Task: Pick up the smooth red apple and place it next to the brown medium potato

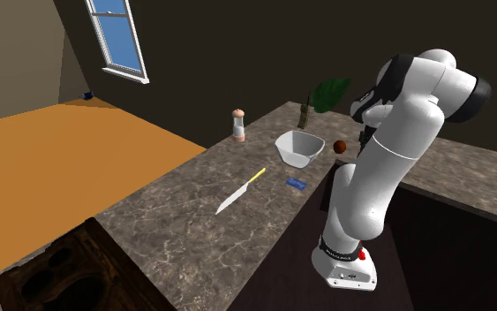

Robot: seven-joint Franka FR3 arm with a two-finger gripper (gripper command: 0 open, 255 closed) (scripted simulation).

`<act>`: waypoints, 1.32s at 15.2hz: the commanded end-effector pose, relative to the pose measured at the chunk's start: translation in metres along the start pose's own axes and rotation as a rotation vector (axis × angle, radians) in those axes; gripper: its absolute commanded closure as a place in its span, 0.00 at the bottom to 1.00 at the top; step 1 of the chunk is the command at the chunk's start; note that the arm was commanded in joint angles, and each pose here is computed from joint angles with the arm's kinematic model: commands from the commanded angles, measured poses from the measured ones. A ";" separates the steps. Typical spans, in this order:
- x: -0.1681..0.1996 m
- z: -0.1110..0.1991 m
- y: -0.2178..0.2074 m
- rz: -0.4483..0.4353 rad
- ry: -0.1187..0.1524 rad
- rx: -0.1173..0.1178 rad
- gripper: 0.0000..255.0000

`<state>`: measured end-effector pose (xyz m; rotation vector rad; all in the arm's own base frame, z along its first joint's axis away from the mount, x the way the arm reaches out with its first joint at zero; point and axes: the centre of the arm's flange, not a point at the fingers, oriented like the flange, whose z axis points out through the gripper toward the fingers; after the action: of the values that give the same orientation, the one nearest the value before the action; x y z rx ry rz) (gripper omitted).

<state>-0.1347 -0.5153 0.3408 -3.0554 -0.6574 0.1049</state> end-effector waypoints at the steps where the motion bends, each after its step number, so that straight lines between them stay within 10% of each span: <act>1: 0.002 0.003 -0.001 -0.002 0.008 0.005 1.00; 2: 0.002 0.003 -0.001 -0.002 0.008 0.005 1.00; 3: 0.003 0.003 -0.001 -0.002 0.008 0.005 0.00; 20: 0.002 -0.047 -0.001 -0.002 0.008 0.005 0.00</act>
<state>-0.1300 -0.5138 0.3872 -3.0485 -0.6584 0.0945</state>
